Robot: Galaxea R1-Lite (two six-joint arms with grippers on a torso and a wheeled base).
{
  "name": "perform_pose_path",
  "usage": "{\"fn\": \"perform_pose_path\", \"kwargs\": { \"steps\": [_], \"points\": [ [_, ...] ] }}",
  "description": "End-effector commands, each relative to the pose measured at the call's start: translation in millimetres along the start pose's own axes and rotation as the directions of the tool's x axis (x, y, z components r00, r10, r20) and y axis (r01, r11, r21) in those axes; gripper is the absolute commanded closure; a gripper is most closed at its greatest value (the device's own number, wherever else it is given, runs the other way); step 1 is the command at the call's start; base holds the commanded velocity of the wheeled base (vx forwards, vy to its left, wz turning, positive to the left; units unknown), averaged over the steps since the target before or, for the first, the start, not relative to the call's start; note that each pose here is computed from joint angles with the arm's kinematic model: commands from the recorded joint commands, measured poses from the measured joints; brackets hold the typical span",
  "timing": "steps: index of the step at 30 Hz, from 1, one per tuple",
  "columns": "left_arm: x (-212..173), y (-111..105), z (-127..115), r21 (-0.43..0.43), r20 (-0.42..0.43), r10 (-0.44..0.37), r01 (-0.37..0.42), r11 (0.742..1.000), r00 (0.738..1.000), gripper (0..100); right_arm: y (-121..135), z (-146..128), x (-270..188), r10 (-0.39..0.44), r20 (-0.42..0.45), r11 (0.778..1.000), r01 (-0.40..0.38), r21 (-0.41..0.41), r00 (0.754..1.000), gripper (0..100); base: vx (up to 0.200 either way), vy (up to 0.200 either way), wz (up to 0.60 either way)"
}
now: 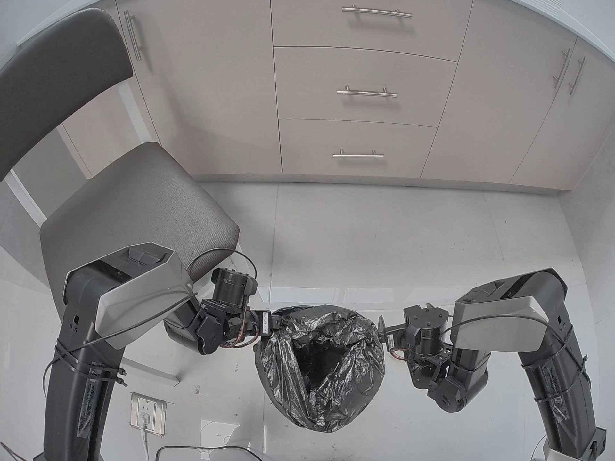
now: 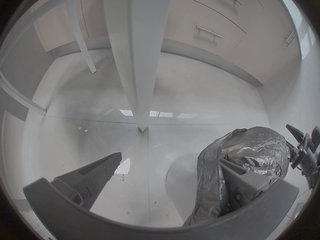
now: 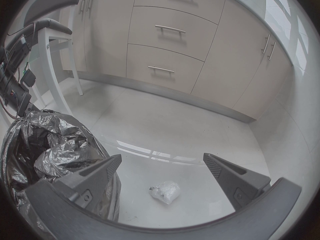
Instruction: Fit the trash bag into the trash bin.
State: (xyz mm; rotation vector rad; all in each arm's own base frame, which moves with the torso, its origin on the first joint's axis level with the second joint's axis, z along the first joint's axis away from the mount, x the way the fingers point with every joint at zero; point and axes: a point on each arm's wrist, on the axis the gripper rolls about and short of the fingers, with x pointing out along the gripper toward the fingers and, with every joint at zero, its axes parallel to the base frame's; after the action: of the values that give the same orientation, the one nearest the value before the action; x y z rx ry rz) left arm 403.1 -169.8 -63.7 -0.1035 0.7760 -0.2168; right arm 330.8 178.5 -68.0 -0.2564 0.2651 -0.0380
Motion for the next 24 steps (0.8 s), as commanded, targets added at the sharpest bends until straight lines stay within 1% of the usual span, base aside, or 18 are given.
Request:
{"fn": "perform_pose_path", "kwargs": {
  "steps": [1, 2, 4, 6, 7, 8, 9, 12, 14, 17, 19, 21, 24],
  "points": [
    [-1, 1, 5, -0.009, -0.005, 0.005, -0.006, 1.0, 1.0, 0, 0, 4, 0, 0.0, 0.02, 1.0, 0.0, 0.012, 1.0, 0, 0.0, 0.0, 0.0],
    [-1, 1, 5, -0.009, -0.005, 0.005, -0.006, 1.0, 1.0, 0, 0, 4, 0, 0.0, 0.02, 1.0, 0.0, 0.012, 1.0, 0, 0.0, 0.0, 0.0],
    [-1, 2, 8, -0.023, -0.037, 0.018, -0.019, 1.0, 0.999, 0, -2, 9, -2, -0.001, 0.028, 1.0, 0.001, 0.024, 1.0, 0, 0.0, 0.0, 0.0],
    [-2, 3, 13, -0.066, -0.036, 0.02, -0.022, 0.998, 0.999, 0, -3, 22, -10, 0.008, 0.051, 0.997, -0.012, 0.08, 0.999, 0, 0.0, 0.0, 0.0],
    [-3, 3, 13, -0.073, -0.035, 0.02, -0.022, 0.997, 0.999, 0, -4, 24, -12, 0.011, 0.053, 0.996, -0.015, 0.086, 0.999, 0, 0.0, 0.0, 0.0],
    [-6, 2, 17, -0.095, -0.023, 0.016, -0.018, 0.995, 1.0, 0, -5, 35, -23, 0.035, 0.069, 0.993, -0.042, 0.113, 0.997, 0, 0.0, 0.0, 0.0],
    [-7, 2, 18, -0.107, -0.019, 0.013, -0.015, 0.994, 1.0, 0, -4, 41, -30, 0.048, 0.079, 0.991, -0.058, 0.121, 0.996, 0, 0.0, 0.0, 0.0],
    [-9, 2, 21, -0.137, 0.005, 0.002, -0.002, 0.991, 1.0, 0, -1, 47, -46, 0.108, 0.087, 0.985, -0.119, 0.127, 0.99, 0, 0.0, 0.0, 0.0],
    [-9, 2, 20, -0.147, 0.023, -0.001, 0.005, 0.989, 1.0, 0, 7, 45, -56, 0.155, 0.082, 0.979, -0.164, 0.122, 0.984, 0, 0.0, 0.0, 0.0],
    [-9, 2, 17, -0.144, 0.058, -0.011, 0.019, 0.989, 0.998, 0, 17, 34, -63, 0.196, 0.055, 0.975, -0.2, 0.092, 0.979, 0, 0.0, 0.0, 0.0],
    [-9, 2, 17, -0.143, 0.067, -0.014, 0.023, 0.99, 0.998, 0, 19, 31, -63, 0.199, 0.046, 0.975, -0.203, 0.086, 0.979, 0, 0.0, 0.0, 0.0],
    [-9, 3, 16, -0.143, 0.076, -0.016, 0.027, 0.989, 0.997, 0, 24, 17, -59, 0.204, 0.018, 0.976, -0.204, 0.069, 0.979, 0, 0.0, 0.0, 0.0],
    [-9, 3, 16, -0.143, 0.077, -0.013, 0.024, 0.989, 0.997, 0, 28, 7, -53, 0.203, -0.001, 0.978, -0.202, 0.057, 0.979, 0, 0.0, 0.0, 0.0]
  ]
}}
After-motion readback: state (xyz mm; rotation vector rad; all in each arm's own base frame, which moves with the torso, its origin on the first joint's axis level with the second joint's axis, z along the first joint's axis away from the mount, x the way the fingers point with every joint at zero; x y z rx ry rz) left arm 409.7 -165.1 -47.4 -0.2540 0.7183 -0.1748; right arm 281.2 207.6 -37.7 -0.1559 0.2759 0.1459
